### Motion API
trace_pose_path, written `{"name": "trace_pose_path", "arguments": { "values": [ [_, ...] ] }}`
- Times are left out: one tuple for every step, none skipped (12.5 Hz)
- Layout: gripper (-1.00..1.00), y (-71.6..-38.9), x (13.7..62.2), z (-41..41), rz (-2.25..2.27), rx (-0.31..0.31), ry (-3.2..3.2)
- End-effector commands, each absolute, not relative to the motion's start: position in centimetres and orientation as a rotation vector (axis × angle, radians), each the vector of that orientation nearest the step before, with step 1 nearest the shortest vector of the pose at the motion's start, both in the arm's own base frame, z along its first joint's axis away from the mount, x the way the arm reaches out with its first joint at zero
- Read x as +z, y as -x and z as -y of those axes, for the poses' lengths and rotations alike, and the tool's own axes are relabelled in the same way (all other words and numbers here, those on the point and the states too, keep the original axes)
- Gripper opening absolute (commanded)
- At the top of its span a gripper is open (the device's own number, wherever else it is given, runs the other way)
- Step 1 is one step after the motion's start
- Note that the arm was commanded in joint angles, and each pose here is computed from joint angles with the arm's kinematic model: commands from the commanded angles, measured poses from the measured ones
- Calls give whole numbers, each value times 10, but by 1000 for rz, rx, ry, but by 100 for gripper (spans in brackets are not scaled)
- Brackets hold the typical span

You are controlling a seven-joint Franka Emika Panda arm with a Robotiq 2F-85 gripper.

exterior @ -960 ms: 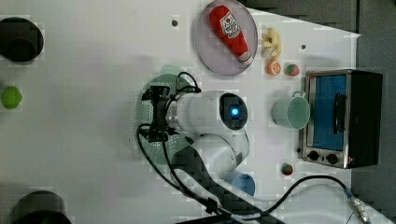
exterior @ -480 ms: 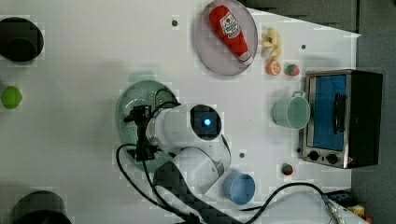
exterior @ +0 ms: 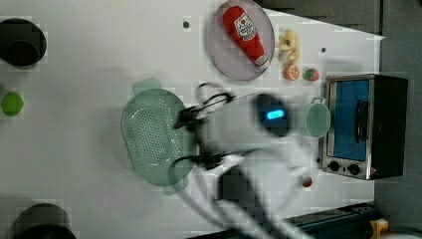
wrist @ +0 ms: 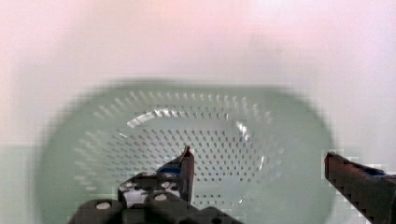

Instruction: Drag strainer right to left.

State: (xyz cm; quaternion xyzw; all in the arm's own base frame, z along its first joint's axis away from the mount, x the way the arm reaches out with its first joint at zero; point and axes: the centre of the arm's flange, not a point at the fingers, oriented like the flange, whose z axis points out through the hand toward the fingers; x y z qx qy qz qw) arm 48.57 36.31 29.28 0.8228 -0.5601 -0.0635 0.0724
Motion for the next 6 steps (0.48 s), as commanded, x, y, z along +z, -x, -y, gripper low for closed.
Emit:
{"name": "trace_pose_path", "arguments": {
  "values": [
    [100,-551,439,-210,1620,-66,-2656],
    [100,-549,467,-169,1548,-47,-2662],
    [100,-544,494,-129,1465,-26,-2676],
    [100,-537,517,-90,1377,-9,-2695],
    [100,-531,536,-54,1299,4,-2724],
    [100,-524,549,-23,1251,-12,-2762]
  ]
}}
